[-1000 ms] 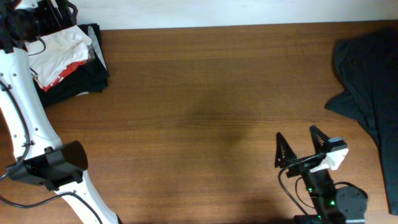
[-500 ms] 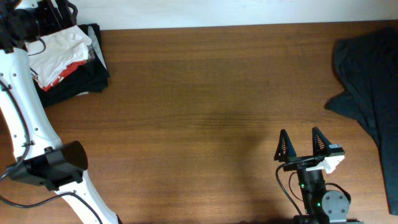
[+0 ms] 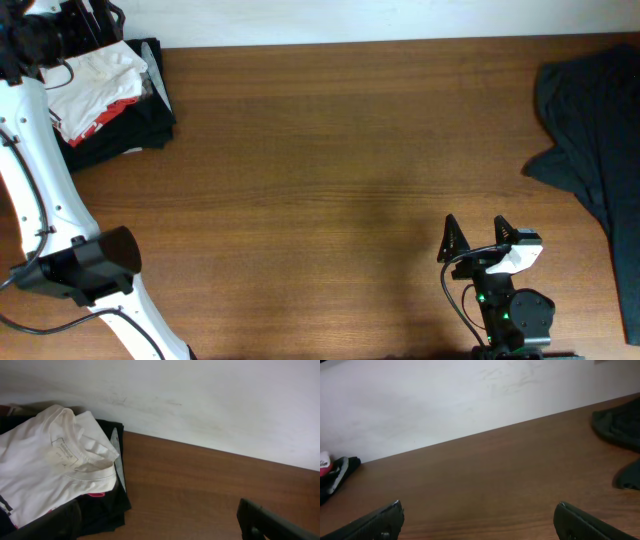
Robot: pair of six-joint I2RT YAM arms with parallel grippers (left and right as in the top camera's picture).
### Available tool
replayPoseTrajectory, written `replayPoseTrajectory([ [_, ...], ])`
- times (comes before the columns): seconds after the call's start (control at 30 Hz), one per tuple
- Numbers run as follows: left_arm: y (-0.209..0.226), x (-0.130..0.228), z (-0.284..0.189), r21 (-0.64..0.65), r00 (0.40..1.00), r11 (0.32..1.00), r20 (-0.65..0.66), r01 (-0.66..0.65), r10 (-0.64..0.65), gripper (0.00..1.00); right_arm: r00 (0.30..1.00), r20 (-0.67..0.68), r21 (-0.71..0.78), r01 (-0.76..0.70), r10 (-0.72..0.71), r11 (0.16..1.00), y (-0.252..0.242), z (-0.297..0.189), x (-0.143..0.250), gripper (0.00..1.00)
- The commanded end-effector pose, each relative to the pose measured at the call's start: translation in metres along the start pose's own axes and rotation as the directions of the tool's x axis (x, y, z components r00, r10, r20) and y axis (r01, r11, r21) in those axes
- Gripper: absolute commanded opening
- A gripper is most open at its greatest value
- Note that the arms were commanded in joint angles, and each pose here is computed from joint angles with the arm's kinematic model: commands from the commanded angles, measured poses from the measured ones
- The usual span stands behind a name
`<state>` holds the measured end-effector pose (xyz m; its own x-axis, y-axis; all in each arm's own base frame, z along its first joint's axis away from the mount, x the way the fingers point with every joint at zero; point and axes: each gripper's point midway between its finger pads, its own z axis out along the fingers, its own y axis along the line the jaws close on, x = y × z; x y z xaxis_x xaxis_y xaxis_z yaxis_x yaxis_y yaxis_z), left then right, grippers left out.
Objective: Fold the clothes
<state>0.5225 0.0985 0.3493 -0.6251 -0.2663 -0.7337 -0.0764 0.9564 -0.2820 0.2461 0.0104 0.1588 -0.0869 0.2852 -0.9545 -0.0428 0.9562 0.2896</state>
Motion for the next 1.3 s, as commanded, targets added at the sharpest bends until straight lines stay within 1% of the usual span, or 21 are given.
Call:
replayPoseTrajectory([
  [0.0, -0.002, 0.001, 0.001, 0.011, 1.000, 1.000, -0.002, 0.002, -0.001, 0.99, 1.000, -0.016, 0.012, -0.005, 0.005, 1.000, -0.002, 0.001, 0.005, 0.99],
  [0.1, -0.002, 0.001, 0.001, 0.011, 1.000, 1.000, -0.002, 0.002, -0.001, 0.99, 0.998, -0.068, 0.028, -0.008, 0.010, 1.000, -0.006, 0.004, 0.017, 0.99],
  [0.3, -0.002, 0.001, 0.001, 0.011, 1.000, 1.000, -0.002, 0.002, -0.002, 0.99, 0.993, -0.117, 0.043, -0.010, 0.015, 0.999, -0.010, 0.005, 0.028, 0.99],
  [0.6, 0.000, 0.004, 0.006, 0.010, 1.000, 1.000, -0.016, 0.007, -0.006, 0.99, 0.993, -0.121, 0.045, -0.010, 0.015, 0.999, -0.010, 0.006, 0.029, 0.99],
  [0.67, -0.011, 0.005, -0.003, 0.020, 1.000, 1.000, -0.015, -0.003, 0.004, 0.99, 0.993, -0.120, 0.044, -0.010, 0.015, 0.999, -0.010, 0.006, 0.029, 0.99],
  [0.7, -0.020, 0.013, -0.013, 0.028, 1.000, 1.000, -0.029, -0.007, 0.008, 0.99, 0.993, -0.120, 0.044, -0.010, 0.015, 0.999, -0.010, 0.006, 0.029, 0.99],
  [0.77, -0.035, 0.040, -0.024, 0.042, 0.996, 0.999, -0.091, -0.003, 0.007, 0.99, 0.993, -0.121, 0.045, -0.010, 0.015, 0.999, -0.010, 0.006, 0.029, 0.99],
  [0.8, -0.048, 0.071, -0.029, 0.057, 0.986, 0.998, -0.164, 0.002, 0.008, 0.99, 0.993, -0.121, 0.045, -0.010, 0.015, 0.999, -0.010, 0.006, 0.029, 0.99],
  [0.87, -0.066, 0.119, -0.038, 0.080, 0.965, 0.997, -0.262, 0.002, 0.019, 0.99, 0.993, -0.121, 0.045, -0.010, 0.015, 0.999, -0.010, 0.006, 0.029, 0.99],
  [0.9, -0.079, 0.154, -0.045, 0.101, 0.946, 0.995, -0.323, -0.006, 0.039, 0.99, 0.993, -0.121, 0.045, -0.010, 0.015, 0.999, -0.010, 0.006, 0.029, 0.99],
  [0.93, -0.089, 0.178, -0.051, 0.120, 0.930, 0.993, -0.362, -0.016, 0.058, 0.99, 0.993, -0.121, 0.045, -0.010, 0.015, 0.999, -0.010, 0.006, 0.029, 0.99],
  [0.97, -0.103, 0.214, -0.062, 0.151, 0.906, 0.988, -0.413, -0.034, 0.095, 0.99, 0.993, -0.120, 0.044, -0.010, 0.015, 0.999, -0.010, 0.006, 0.029, 0.99],
  [1.03, -0.116, 0.257, -0.076, 0.190, 0.873, 0.980, -0.467, -0.059, 0.143, 0.99, 0.993, -0.120, 0.044, -0.010, 0.015, 0.999, -0.010, 0.006, 0.029, 0.99],
  [1.1, -0.118, 0.300, -0.096, 0.212, 0.844, 0.974, -0.505, -0.080, 0.179, 0.99, 0.993, -0.121, 0.045, -0.010, 0.015, 0.999, -0.010, 0.006, 0.029, 0.99],
  [1.13, -0.117, 0.310, -0.101, 0.220, 0.850, 0.971, -0.492, -0.088, 0.188, 0.99, 0.993, -0.120, 0.044, -0.010, 0.015, 0.999, -0.010, 0.006, 0.029, 0.99],
  [1.17, -0.114, 0.314, -0.102, 0.224, 0.871, 0.969, -0.449, -0.104, 0.197, 0.99, 0.993, -0.120, 0.044, -0.010, 0.015, 0.999, -0.010, 0.006, 0.029, 0.99],
  [1.23, -0.108, 0.307, -0.097, 0.216, 0.936, 0.962, -0.271, -0.168, 0.224, 0.99, 0.993, -0.120, 0.044, -0.010, 0.015, 0.999, -0.010, 0.006, 0.029, 0.99],
  [1.27, -0.107, 0.303, -0.094, 0.223, 0.961, 0.953, -0.134, -0.207, 0.240, 0.99, 0.993, -0.120, 0.044, -0.010, 0.015, 0.999, -0.010, 0.006, 0.029, 0.99],
])
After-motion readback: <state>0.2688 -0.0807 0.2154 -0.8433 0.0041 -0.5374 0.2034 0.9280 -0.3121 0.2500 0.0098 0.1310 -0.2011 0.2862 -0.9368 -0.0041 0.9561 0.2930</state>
